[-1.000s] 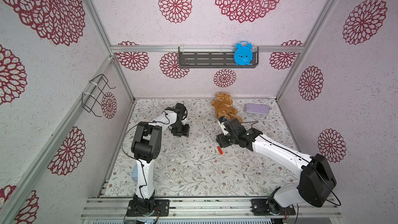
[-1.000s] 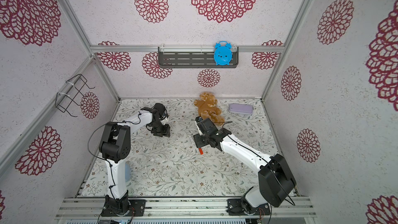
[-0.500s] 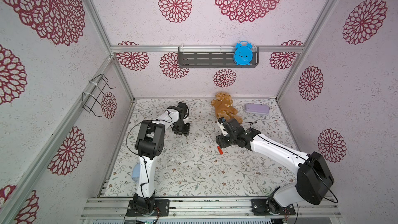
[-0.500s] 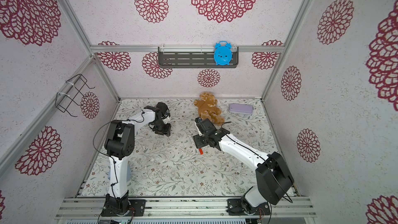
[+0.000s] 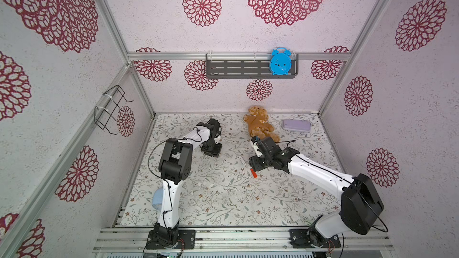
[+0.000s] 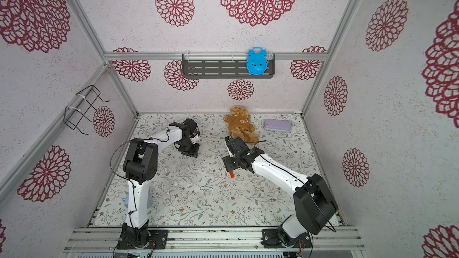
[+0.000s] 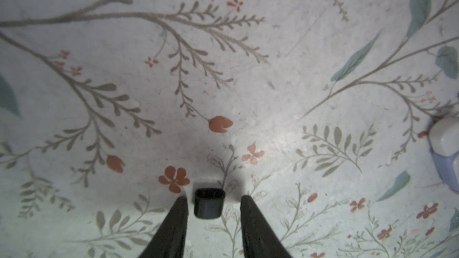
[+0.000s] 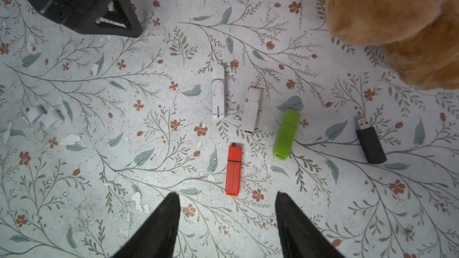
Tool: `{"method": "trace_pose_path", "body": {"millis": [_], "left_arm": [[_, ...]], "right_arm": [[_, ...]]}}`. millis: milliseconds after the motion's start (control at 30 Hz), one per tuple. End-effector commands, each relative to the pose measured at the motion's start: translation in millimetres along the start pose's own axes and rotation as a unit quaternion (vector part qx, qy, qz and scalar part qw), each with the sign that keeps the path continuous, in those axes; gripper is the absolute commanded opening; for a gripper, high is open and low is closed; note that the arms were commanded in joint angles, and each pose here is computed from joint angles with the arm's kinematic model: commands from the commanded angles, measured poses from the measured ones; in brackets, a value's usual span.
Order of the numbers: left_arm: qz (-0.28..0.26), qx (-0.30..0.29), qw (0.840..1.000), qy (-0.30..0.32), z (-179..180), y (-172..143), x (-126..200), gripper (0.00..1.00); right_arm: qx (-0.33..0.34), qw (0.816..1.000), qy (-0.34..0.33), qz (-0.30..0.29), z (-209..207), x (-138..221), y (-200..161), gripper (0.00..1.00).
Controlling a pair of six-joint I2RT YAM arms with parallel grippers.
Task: Close the usb drive cover
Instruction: Move the cover to the center of the board.
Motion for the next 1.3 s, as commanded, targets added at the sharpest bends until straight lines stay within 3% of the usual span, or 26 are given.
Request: {"method": "trace_pose_path", "body": {"millis": [0, 300, 633, 1000, 1267], "left_arm": [[0.018, -0.012, 1.0, 0.004, 0.8, -3.1, -11.9, 0.36], [0.03, -0.025, 0.999, 0.001, -2.8, -14.1, -15.6, 0.25], [0.033, -0.056, 0.998, -0.008, -22.8, -29.0, -11.8, 0.23], [0.03, -0.123, 0.991, -0.038, -92.9, -75.1, 3.0, 0.22], [0.006, -0.193, 0.979, -0.065, -150.3, -111.3, 11.9, 0.22]], "right_arm": [[0.002, 1.0, -0.007, -0.008, -2.2, 4.0, 10.2, 0.65], [0.005, 1.0, -0.016, -0.008, -4.9, 5.4, 10.2, 0.65], [0.004, 1.0, -0.026, -0.01, -9.4, 8.6, 6.8, 0.66], [-0.006, 0.998, -0.062, -0.028, -28.4, 22.0, -0.4, 0.67], [-0.074, 0.991, -0.081, -0.081, -65.0, 49.9, -14.8, 0.68]]}}
Point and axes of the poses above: each gripper's point midway between its finger pads, its own x axis back along the fingers, its own z axis along the line the jaws close on, y = z × x, the point moved 1 cm from there along x, back along the fingers
